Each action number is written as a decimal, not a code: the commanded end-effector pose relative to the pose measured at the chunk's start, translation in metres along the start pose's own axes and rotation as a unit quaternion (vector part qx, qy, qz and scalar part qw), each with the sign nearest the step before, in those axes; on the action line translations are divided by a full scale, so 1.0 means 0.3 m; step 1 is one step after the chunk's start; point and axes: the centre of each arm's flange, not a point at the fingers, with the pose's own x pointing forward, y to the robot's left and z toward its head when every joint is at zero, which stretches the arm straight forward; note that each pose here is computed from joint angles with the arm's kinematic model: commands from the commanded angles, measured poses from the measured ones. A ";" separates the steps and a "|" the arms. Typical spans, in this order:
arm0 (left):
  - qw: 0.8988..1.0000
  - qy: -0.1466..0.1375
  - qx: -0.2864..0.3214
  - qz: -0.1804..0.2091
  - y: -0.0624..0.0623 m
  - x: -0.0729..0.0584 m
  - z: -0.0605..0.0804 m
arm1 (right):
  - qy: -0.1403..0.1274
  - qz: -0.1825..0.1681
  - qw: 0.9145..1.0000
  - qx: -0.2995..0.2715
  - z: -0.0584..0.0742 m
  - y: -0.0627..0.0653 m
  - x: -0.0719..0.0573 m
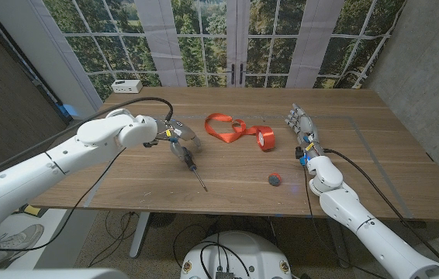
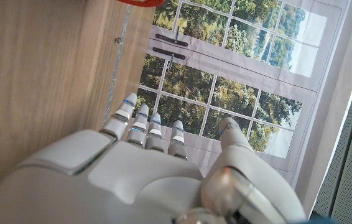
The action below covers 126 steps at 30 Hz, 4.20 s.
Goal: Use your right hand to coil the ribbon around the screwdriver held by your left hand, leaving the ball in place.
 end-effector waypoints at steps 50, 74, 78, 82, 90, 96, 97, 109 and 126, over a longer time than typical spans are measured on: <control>0.999 -0.004 0.012 0.038 -0.118 0.051 0.058 | 0.003 -0.013 1.000 -0.005 -0.015 -0.020 -0.007; 0.990 0.060 -0.013 0.130 -0.063 -0.054 0.015 | 0.037 -0.007 0.985 -0.167 0.082 -0.017 -0.077; 0.988 0.063 -0.023 0.136 -0.051 -0.063 0.003 | 0.045 -0.001 0.976 -0.214 0.108 -0.008 -0.080; 0.988 0.067 -0.016 0.137 -0.044 -0.062 0.002 | 0.062 0.011 0.959 -0.277 0.139 0.010 -0.083; 0.987 0.070 -0.032 0.142 -0.040 -0.065 -0.017 | 0.078 0.022 0.938 -0.337 0.153 0.052 -0.092; 0.987 0.071 -0.031 0.144 -0.040 -0.062 -0.022 | 0.088 0.034 0.917 -0.386 0.176 0.077 -0.095; 0.986 0.071 -0.032 0.145 -0.041 -0.060 -0.023 | 0.089 0.041 0.916 -0.390 0.180 0.081 -0.092; 0.986 0.069 -0.033 0.146 -0.038 -0.052 -0.027 | 0.109 0.072 0.862 -0.489 0.230 0.153 -0.069; 0.987 0.072 -0.032 0.143 -0.040 -0.054 -0.028 | 0.140 0.074 0.789 -0.593 0.262 0.237 -0.065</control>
